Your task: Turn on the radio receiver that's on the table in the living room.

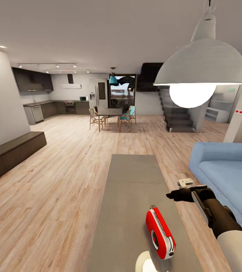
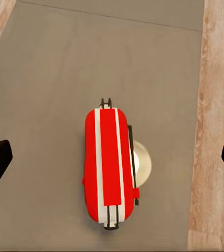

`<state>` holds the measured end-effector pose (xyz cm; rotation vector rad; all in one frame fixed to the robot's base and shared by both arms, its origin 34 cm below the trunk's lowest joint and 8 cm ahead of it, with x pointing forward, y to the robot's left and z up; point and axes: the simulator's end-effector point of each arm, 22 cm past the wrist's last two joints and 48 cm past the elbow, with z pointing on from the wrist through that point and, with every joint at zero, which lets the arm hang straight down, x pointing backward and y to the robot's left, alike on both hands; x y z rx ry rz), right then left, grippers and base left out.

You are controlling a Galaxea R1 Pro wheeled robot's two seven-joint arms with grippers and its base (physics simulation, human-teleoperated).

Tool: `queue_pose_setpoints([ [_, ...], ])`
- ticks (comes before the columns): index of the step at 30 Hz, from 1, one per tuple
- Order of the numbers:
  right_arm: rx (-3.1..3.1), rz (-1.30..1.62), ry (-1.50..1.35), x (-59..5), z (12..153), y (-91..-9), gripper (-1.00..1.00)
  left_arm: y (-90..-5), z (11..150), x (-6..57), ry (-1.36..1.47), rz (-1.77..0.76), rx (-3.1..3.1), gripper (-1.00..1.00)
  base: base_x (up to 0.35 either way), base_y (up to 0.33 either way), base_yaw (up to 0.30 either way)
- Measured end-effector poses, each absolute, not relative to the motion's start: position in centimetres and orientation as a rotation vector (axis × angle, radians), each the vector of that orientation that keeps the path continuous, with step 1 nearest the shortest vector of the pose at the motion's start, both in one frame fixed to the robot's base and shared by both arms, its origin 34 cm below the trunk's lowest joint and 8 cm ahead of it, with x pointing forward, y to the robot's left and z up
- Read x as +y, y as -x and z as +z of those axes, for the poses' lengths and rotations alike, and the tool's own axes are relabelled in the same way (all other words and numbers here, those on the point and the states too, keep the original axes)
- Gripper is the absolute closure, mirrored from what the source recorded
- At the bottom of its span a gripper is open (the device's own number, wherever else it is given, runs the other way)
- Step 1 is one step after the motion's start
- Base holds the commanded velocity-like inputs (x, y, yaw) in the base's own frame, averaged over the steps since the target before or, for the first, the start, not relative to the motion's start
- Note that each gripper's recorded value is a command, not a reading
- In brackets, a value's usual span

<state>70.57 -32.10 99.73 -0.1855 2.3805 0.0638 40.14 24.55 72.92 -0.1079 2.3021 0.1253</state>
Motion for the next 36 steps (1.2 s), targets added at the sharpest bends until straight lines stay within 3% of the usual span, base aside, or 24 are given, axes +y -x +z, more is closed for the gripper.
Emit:
queue_pose_setpoints([
  [22,2.381,0.046,0.195,-32.17,99.61,-70.58,-1.0,-40.13,72.91,24.46,0.109,0.124,2.303,-1.0,0.002,0.0,0.0],
  [36,2.379,0.048,0.188,-32.3,99.67,-70.61,-1.0,-40.13,72.91,24.45,0.109,0.124,2.303,-1.0,0.207,-0.058,0.0],
])
